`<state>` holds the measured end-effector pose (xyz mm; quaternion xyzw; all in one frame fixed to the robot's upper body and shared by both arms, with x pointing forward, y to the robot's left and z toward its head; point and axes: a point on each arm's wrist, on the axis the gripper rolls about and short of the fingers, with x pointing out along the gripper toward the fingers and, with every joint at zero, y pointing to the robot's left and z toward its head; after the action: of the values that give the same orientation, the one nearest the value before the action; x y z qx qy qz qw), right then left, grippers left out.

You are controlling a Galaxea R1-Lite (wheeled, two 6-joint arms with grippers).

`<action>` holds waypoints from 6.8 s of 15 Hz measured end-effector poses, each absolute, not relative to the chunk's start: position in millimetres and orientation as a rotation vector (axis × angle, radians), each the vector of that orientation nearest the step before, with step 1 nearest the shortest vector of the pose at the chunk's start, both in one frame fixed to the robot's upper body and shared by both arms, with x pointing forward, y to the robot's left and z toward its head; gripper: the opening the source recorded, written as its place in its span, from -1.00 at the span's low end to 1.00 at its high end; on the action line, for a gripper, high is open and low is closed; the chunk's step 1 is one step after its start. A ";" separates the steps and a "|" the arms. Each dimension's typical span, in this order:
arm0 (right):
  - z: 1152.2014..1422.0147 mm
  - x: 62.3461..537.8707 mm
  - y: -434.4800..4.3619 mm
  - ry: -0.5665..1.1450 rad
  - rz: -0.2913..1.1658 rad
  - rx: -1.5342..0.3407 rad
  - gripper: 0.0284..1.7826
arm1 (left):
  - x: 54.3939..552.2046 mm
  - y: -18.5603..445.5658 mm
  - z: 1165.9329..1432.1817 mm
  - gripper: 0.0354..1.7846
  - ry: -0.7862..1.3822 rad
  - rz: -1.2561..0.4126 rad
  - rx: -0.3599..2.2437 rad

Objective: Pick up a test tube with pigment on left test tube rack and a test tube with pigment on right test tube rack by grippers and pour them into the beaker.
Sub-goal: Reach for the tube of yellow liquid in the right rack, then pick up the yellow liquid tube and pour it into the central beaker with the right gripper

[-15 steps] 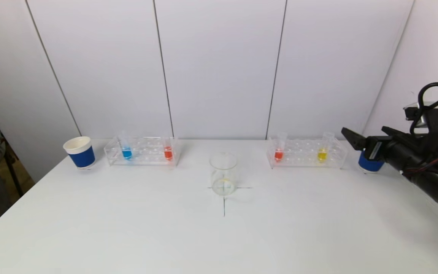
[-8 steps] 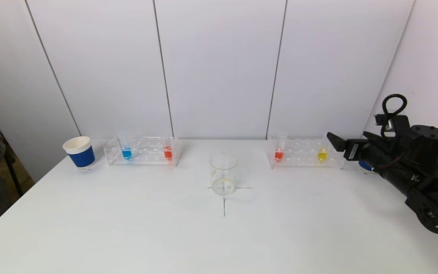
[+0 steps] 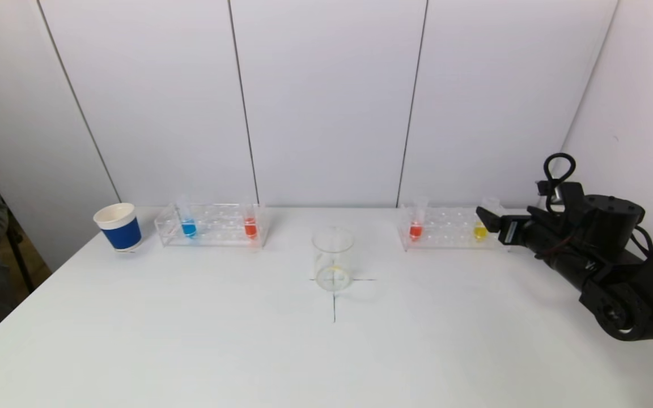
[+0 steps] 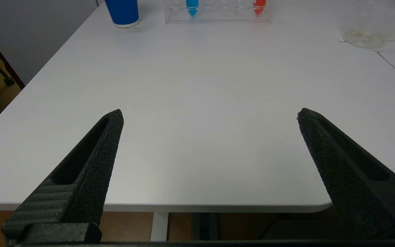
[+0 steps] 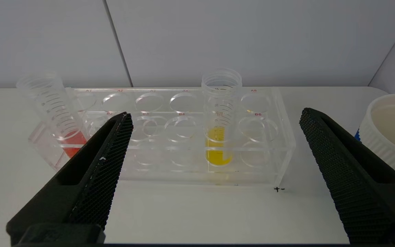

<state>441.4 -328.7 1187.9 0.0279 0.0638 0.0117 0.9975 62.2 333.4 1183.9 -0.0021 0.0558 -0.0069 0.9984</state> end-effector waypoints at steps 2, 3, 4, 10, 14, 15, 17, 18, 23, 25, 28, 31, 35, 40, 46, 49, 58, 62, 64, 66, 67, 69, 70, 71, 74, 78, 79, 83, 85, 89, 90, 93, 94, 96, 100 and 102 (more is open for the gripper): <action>1184.6 446.7 -328.2 0.128 0.010 0.065 0.99 | 62.2 333.4 1183.9 0.99 0.112 -0.013 -0.004; 1182.8 448.9 -328.2 0.128 0.005 0.067 0.99 | 62.2 333.4 1183.9 0.99 0.111 -0.014 -0.004; 1181.4 450.5 -328.2 0.122 0.004 0.068 0.99 | 62.2 333.4 1183.9 0.99 0.111 -0.013 -0.005; 1166.5 458.6 -327.9 0.097 -0.007 0.068 0.99 | 62.2 333.4 1183.9 0.99 0.111 -0.013 -0.005; 1160.3 462.1 -327.7 0.107 -0.006 0.069 0.99 | 62.2 333.4 1183.9 0.99 0.112 -0.014 -0.005; 1159.4 463.0 -327.6 0.107 -0.006 0.069 0.99 | 62.2 333.4 1183.9 0.99 0.111 -0.014 -0.005; 1158.0 464.9 -327.4 0.105 -0.005 0.068 0.99 | 62.2 333.4 1183.9 0.99 0.111 -0.014 -0.005; 1158.3 466.0 -327.4 0.098 -0.005 0.068 0.99 | 62.2 333.4 1183.9 0.99 0.112 -0.014 -0.005; 1160.0 472.8 -327.1 0.058 -0.004 0.069 0.99 | 62.2 333.4 1183.9 0.99 0.111 -0.014 -0.004; 1158.1 474.9 -326.7 0.049 -0.002 0.069 0.99 | 62.2 333.4 1183.9 0.99 0.112 -0.014 -0.005; 1155.4 479.2 -326.3 0.032 -0.005 0.069 0.99 | 62.2 333.4 1183.9 0.99 0.112 -0.014 -0.004; 1152.3 483.1 -326.2 0.026 -0.015 0.069 0.99 | 62.2 333.4 1183.9 0.99 0.112 -0.013 -0.005; 1149.8 487.0 -326.8 0.026 -0.023 0.069 0.99 | 62.2 333.4 1183.9 0.99 0.112 -0.014 -0.005; 1147.3 489.8 -326.8 0.028 -0.024 0.068 0.99 | 62.2 333.4 1183.9 0.99 0.112 -0.013 -0.005; 1144.9 494.0 -326.2 0.030 -0.023 0.068 0.99 | 62.2 333.4 1183.9 0.99 0.111 -0.014 -0.005; 1144.3 496.2 -326.0 0.027 -0.022 0.067 0.99 | 62.2 333.4 1183.9 0.99 0.111 -0.014 -0.005; 1142.8 498.7 -325.7 0.026 -0.022 0.065 0.99 | 62.2 333.4 1183.9 0.99 0.112 -0.013 -0.005; 1142.4 499.4 -325.3 0.025 -0.023 0.065 0.92 | 62.2 333.4 1183.9 0.99 0.111 -0.013 -0.005; 1142.2 499.6 -325.3 0.025 -0.022 0.064 0.73 | 62.2 333.4 1183.9 0.99 0.111 -0.014 -0.004; 1142.1 499.6 -325.3 0.026 -0.023 0.063 0.43 | 62.2 333.4 1183.9 0.99 0.111 -0.014 -0.005; 1142.1 499.6 -325.3 0.026 -0.023 0.063 0.24 | 62.2 333.4 1183.9 0.99 0.111 -0.013 -0.005; 1142.1 499.7 -325.3 0.026 -0.023 0.063 -0.21 | 62.2 333.4 1183.9 0.99 0.111 -0.014 -0.005; 1142.1 499.7 -325.3 0.026 -0.023 0.063 -0.39 | 62.2 333.4 1183.9 0.99 0.111 -0.013 -0.005; 1142.1 499.7 -325.3 0.027 -0.023 0.063 -0.48 | 62.2 333.4 1183.9 0.99 0.111 -0.014 -0.005; 1142.3 499.6 -325.3 0.026 -0.023 0.063 -0.51 | 62.2 333.4 1183.9 0.99 0.112 -0.014 -0.005; 1142.9 499.5 -325.4 0.030 -0.024 0.063 -0.51 | 62.2 333.4 1183.9 0.99 0.111 -0.014 -0.004; 1143.4 499.4 -325.2 0.030 -0.024 0.063 -0.51 | 62.2 333.4 1183.9 0.99 0.112 -0.014 -0.005; 1147.1 498.4 -325.4 0.023 -0.024 0.060 -0.51 | 62.2 333.4 1183.9 0.99 0.111 -0.013 -0.005; 1150.1 497.4 -325.1 0.025 -0.023 0.057 -0.51 | 62.2 333.4 1183.9 0.99 0.112 -0.013 -0.005; 1166.8 492.8 -324.9 0.019 -0.021 0.057 -0.51 | 62.2 333.4 1183.9 0.99 0.112 -0.014 -0.005; 1172.4 491.6 -324.8 0.015 -0.020 0.058 -0.51 | 62.2 333.4 1183.9 0.99 0.112 -0.014 -0.005; 1189.8 486.8 -320.8 -0.003 -0.009 0.057 -0.51 | 62.2 333.4 1183.9 0.99 0.111 -0.014 -0.004; 1195.4 485.0 -319.2 -0.007 -0.005 0.057 -0.51 | 62.2 333.4 1183.9 0.99 0.111 -0.014 -0.005; 1207.4 481.5 -316.7 -0.015 0.001 0.056 -0.51 | 62.2 333.4 1183.9 0.99 0.111 -0.014 -0.004; 1244.0 472.5 -311.6 -0.037 0.017 0.054 -0.51 | 62.2 333.4 1183.9 0.99 0.112 -0.013 -0.005; 1267.3 468.5 -308.3 -0.057 0.027 0.045 -0.51 | 62.2 333.4 1183.9 0.99 0.111 -0.014 -0.004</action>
<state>468.5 -308.3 1267.3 0.0227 -0.0285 0.0136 0.9992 62.2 333.4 1183.9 -0.0021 0.0556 -0.0069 0.9984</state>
